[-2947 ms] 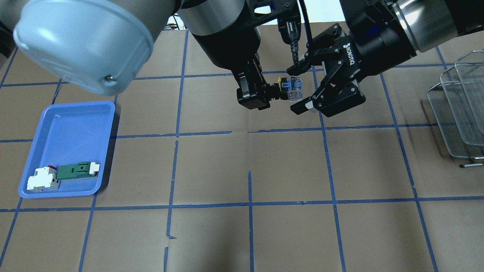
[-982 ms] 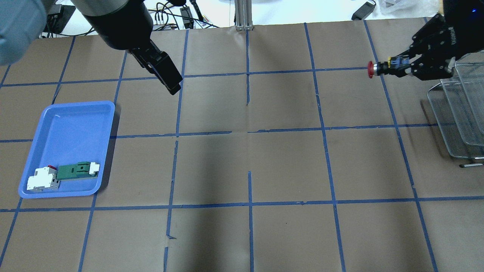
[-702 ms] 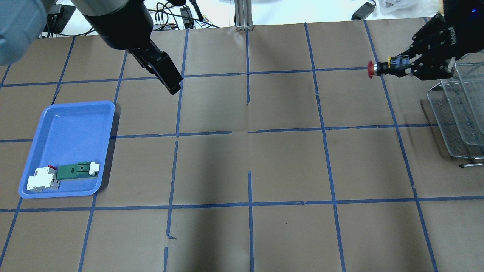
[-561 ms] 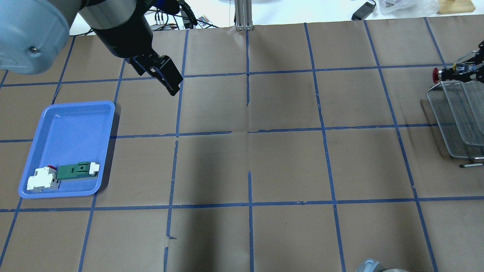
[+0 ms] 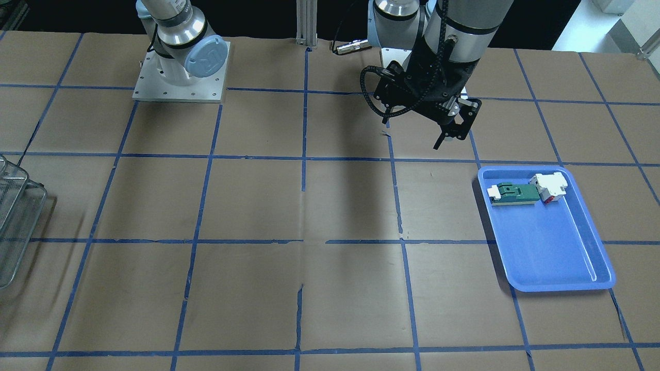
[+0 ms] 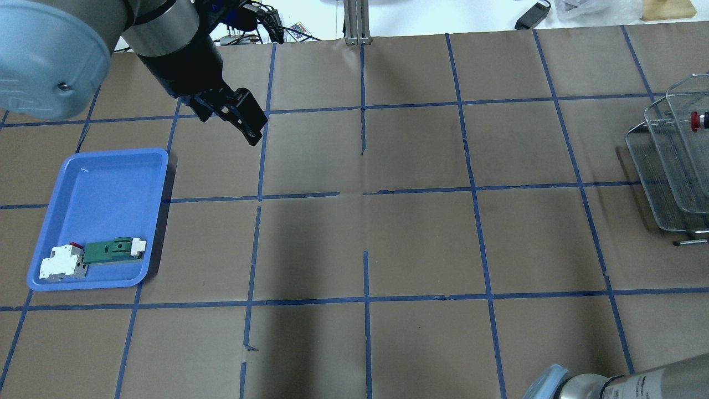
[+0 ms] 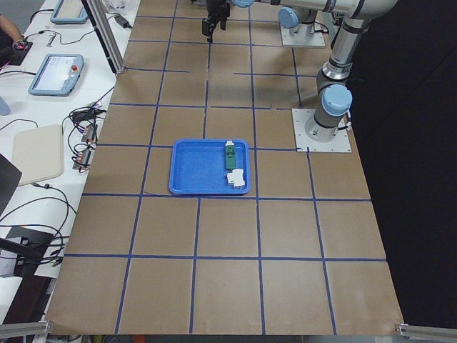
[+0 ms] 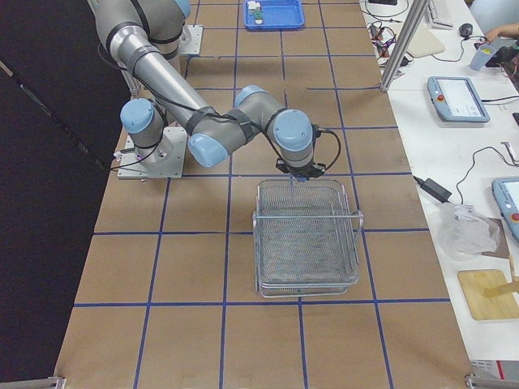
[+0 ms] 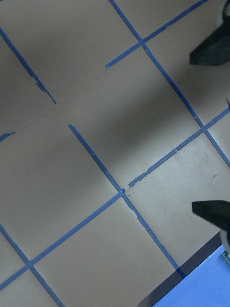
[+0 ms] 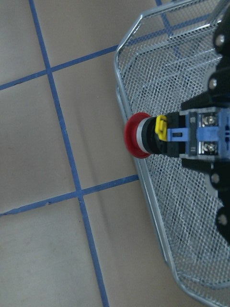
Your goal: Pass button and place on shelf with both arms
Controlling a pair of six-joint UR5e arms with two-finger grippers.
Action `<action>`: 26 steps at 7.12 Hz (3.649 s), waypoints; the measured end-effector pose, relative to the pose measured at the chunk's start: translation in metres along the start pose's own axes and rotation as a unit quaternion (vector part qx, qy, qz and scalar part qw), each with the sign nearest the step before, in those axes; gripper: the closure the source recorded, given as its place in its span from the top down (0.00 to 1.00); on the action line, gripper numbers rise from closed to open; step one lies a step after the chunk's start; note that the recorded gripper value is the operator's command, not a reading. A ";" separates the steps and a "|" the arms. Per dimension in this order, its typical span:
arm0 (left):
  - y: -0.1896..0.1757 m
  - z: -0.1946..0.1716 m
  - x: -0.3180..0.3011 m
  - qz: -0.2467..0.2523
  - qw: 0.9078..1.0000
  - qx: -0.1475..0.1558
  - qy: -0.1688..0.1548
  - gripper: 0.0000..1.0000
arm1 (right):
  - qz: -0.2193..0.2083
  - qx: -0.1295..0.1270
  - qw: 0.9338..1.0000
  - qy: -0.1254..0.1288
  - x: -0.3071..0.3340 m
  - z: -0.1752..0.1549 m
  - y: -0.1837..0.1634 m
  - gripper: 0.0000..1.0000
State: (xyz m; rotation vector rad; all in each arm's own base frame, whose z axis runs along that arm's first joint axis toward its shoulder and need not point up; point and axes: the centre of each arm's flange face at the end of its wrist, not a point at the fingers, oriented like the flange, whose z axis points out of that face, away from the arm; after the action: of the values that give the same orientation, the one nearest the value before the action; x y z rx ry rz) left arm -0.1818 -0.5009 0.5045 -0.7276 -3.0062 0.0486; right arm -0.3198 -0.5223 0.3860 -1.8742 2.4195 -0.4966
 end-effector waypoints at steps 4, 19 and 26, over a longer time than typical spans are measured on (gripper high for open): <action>0.009 -0.018 -0.069 -0.108 0.994 0.024 -0.014 1.00 | 0.010 -0.003 1.000 -0.003 0.001 0.014 0.018 1.00; 0.031 -0.033 -0.065 -0.254 0.967 0.011 -0.016 1.00 | 0.520 -0.110 0.846 0.041 -0.102 -0.004 -0.441 1.00; 0.029 -0.034 -0.065 -0.253 0.967 0.017 -0.010 1.00 | 0.604 -0.175 0.776 0.050 -0.093 0.002 -0.470 1.00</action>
State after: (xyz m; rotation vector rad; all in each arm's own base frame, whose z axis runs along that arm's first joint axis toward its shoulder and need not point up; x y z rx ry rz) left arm -0.1095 -0.5044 0.5343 0.0586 -3.0965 0.0860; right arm 0.1462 -0.5370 0.4983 0.0236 3.2057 -0.0194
